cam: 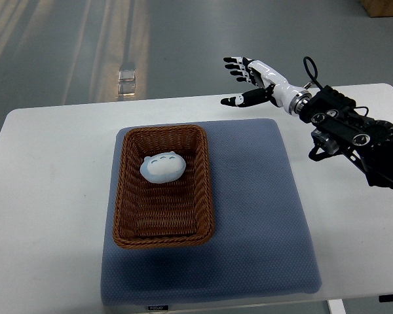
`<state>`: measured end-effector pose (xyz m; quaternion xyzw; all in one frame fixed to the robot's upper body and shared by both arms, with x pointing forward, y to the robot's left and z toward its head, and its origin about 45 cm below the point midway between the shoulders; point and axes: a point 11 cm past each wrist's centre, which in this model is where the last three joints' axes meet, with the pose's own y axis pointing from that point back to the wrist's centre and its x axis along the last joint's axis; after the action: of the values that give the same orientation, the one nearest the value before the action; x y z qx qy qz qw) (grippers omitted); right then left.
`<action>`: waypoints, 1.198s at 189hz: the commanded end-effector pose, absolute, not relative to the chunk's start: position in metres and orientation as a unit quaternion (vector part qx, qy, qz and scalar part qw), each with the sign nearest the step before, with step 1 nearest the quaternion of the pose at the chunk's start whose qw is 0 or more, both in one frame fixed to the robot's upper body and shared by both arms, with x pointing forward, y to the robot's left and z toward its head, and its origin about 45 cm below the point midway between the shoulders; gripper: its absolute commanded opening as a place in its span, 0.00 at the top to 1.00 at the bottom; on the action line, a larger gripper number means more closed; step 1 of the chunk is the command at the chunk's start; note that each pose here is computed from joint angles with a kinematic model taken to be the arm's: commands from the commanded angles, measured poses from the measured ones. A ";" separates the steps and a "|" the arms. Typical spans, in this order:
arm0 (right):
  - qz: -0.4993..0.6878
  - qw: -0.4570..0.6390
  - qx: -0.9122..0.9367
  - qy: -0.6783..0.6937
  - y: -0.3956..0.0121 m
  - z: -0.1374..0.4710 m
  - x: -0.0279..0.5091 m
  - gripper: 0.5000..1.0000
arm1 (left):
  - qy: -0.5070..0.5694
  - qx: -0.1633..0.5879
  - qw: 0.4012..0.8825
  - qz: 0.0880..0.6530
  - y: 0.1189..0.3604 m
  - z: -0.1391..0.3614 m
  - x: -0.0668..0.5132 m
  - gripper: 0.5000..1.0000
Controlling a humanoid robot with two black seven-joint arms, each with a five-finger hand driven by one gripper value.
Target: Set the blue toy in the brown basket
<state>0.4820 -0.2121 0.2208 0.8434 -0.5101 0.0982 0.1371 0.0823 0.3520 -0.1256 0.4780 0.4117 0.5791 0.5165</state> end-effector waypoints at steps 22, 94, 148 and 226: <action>-0.046 0.071 0.833 -0.547 -0.257 0.190 0.463 0.20 | 0.411 0.477 0.517 0.580 0.352 -0.125 0.084 0.00; -0.156 -0.015 0.809 -0.566 -0.247 0.147 0.435 0.20 | 0.411 0.477 0.517 0.580 0.351 -0.125 0.084 0.00; -0.147 -0.029 0.805 -0.573 -0.250 0.149 0.435 0.20 | 0.412 0.476 0.516 0.581 0.352 -0.125 0.083 0.00; -0.153 -0.030 0.803 -0.575 -0.254 0.145 0.431 0.20 | 0.413 0.476 0.516 0.580 0.352 -0.126 0.082 0.00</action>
<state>0.4319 -0.2536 0.1441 0.8011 -0.5789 -0.1499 -0.0253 0.0825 0.3515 -0.1256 0.4758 0.4132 0.5803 0.5158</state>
